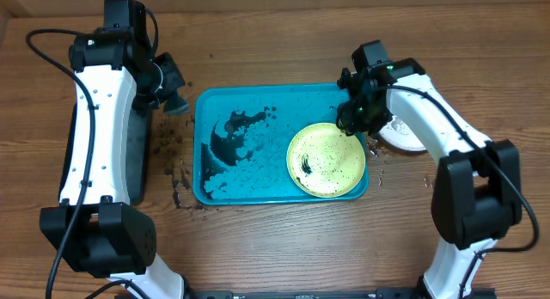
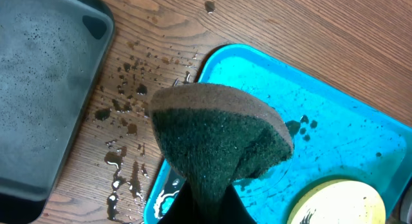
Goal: Clean dirty plates on tray and stack at the side
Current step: 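Grip the yellow-green plate rim on the blue tray with the right gripper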
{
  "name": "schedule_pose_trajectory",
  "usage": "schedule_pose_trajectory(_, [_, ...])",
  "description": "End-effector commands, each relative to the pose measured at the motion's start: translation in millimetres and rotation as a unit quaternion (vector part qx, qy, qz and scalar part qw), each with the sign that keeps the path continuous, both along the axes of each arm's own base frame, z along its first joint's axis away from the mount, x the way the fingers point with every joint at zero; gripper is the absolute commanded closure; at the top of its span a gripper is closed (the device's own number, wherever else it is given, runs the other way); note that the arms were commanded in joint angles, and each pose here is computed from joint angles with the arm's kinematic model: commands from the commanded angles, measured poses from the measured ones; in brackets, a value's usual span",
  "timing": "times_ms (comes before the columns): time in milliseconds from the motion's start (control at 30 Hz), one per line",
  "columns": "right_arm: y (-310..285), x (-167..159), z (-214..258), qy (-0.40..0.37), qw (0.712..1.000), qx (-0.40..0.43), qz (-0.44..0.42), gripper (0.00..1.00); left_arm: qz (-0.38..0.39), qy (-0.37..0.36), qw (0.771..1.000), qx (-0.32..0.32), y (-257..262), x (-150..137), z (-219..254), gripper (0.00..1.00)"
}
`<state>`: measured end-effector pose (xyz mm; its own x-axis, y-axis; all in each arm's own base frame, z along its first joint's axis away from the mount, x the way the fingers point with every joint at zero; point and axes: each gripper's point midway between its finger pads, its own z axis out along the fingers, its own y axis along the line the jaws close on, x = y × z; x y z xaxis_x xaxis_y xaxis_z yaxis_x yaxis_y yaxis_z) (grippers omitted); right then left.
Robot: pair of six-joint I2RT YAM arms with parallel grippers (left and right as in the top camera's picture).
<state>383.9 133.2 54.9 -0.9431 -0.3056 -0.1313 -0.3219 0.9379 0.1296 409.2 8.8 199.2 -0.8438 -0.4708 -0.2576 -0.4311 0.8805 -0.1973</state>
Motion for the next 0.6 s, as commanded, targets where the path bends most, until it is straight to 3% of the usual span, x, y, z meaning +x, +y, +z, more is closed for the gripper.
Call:
schedule_pose_trajectory(0, [-7.2,-0.5,-20.0,0.014,1.000,-0.024,0.006,0.54,-0.002,0.004,1.000,-0.004,-4.6,1.4,-3.7,0.96])
schedule_pose_trajectory(567, [-11.1,-31.7,-32.6,0.090,0.995,-0.031,0.006,0.66,-0.006,0.004,1.000,-0.003,-4.6,1.4,-3.7,0.96])
